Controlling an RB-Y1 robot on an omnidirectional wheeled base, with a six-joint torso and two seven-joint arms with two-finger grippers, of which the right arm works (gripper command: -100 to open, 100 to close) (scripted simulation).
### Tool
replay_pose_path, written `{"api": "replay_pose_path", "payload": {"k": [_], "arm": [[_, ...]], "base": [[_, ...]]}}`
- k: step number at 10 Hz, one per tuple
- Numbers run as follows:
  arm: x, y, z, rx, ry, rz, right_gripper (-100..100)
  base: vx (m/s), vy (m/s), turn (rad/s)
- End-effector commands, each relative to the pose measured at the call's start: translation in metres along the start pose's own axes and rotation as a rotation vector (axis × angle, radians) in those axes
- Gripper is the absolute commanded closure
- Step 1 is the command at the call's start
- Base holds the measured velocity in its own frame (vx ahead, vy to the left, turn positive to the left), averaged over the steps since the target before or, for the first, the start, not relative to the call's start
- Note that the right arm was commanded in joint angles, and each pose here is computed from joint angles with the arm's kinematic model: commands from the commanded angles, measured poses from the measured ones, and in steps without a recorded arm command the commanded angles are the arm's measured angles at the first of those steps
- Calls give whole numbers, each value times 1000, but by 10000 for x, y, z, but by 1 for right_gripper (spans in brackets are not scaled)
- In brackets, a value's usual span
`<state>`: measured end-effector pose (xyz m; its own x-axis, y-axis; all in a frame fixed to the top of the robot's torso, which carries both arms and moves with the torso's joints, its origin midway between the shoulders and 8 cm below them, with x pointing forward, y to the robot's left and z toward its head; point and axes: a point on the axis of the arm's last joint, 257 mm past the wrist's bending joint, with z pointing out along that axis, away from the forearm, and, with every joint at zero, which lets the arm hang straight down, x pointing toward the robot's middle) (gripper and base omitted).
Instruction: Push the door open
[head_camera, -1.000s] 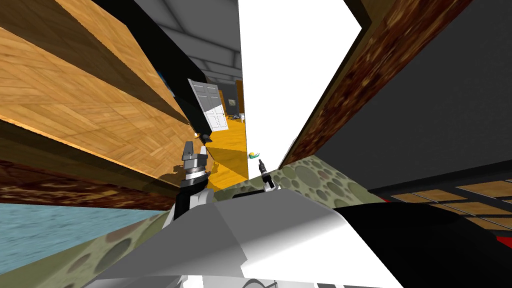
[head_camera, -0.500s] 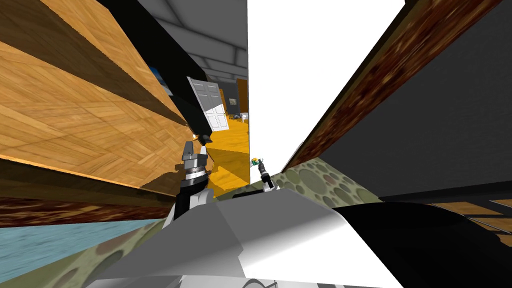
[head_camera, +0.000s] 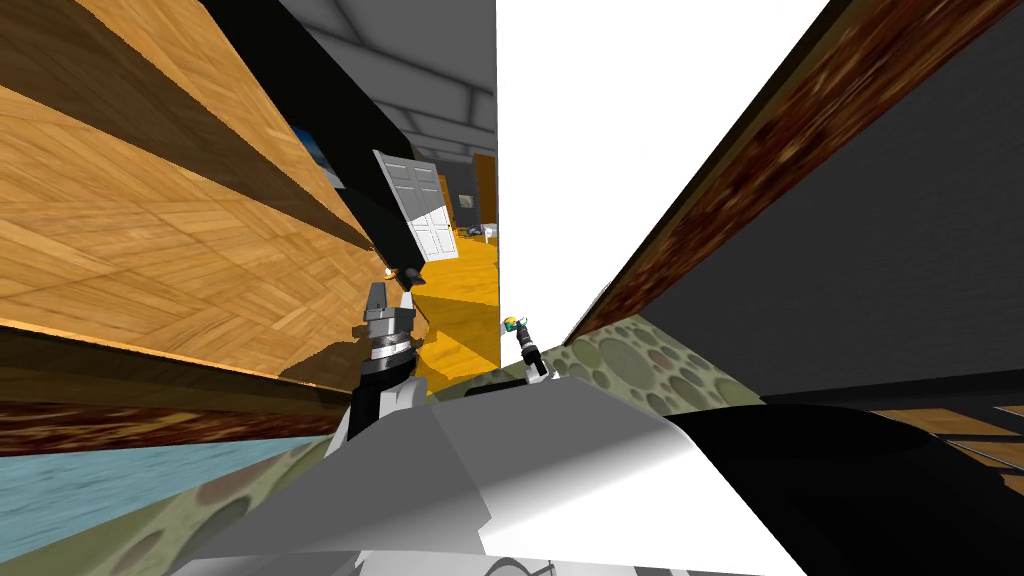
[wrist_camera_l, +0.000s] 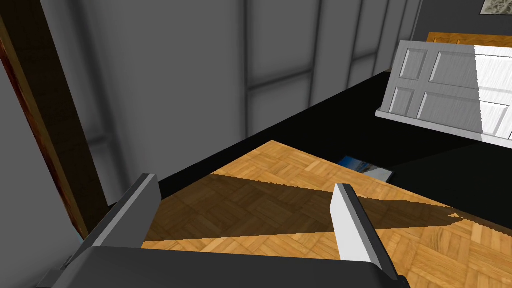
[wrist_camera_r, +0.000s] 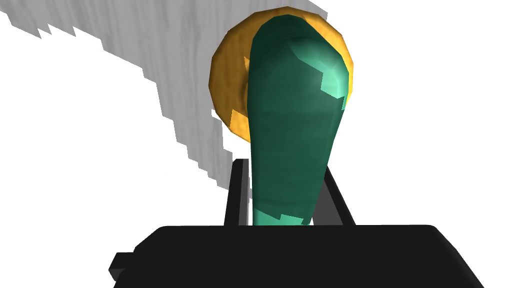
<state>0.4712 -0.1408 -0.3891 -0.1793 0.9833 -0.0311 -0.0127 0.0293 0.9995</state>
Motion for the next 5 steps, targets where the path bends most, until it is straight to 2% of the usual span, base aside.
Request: {"api": "replay_pose_path", "payload": {"k": [1, 2, 3, 5], "arm": [[-3, -35, -32, 7, -1, 0, 100], [-3, -35, -32, 7, -1, 0, 100], [-155, -14, -14, 3, -19, -14, 100], [-263, -21, -24, 5, -34, -23, 100]], "base": [[0, 0, 0], [0, 0, 0], [101, 44, -15], [141, 67, -36]]}}
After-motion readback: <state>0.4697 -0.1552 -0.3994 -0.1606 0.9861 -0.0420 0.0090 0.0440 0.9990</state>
